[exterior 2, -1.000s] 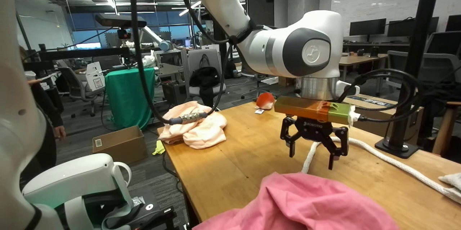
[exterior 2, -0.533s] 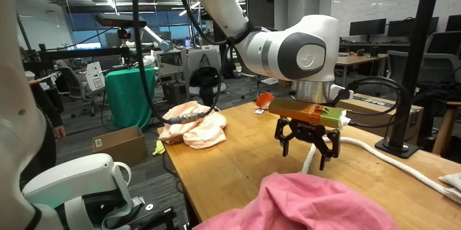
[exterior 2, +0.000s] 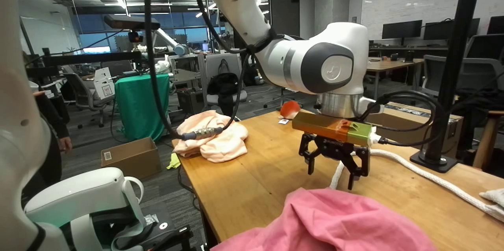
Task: Pick up the cloths and put them around the table.
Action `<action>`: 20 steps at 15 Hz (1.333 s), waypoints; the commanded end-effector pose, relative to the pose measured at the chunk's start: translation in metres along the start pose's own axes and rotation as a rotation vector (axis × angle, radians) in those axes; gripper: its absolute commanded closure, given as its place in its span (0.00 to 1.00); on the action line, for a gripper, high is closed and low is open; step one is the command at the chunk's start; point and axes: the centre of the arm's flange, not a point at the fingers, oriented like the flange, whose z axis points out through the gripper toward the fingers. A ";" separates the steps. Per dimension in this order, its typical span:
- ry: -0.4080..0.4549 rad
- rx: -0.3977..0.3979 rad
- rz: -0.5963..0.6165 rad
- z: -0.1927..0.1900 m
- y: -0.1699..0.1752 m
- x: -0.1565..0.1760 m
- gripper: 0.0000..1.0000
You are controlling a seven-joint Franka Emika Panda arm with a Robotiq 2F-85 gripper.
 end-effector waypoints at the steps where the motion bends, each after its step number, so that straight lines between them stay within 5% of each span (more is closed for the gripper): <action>1: 0.034 -0.005 -0.016 0.005 0.008 0.000 0.00; 6: 0.039 -0.006 -0.009 0.010 0.016 -0.002 0.00; 7: 0.039 -0.008 -0.008 0.010 0.017 -0.002 0.25; 8: 0.041 -0.006 -0.009 0.010 0.018 -0.003 0.26; 17: 0.066 -0.007 -0.008 0.000 0.026 -0.005 0.93; 20: 0.069 -0.015 -0.005 -0.002 0.027 -0.006 0.96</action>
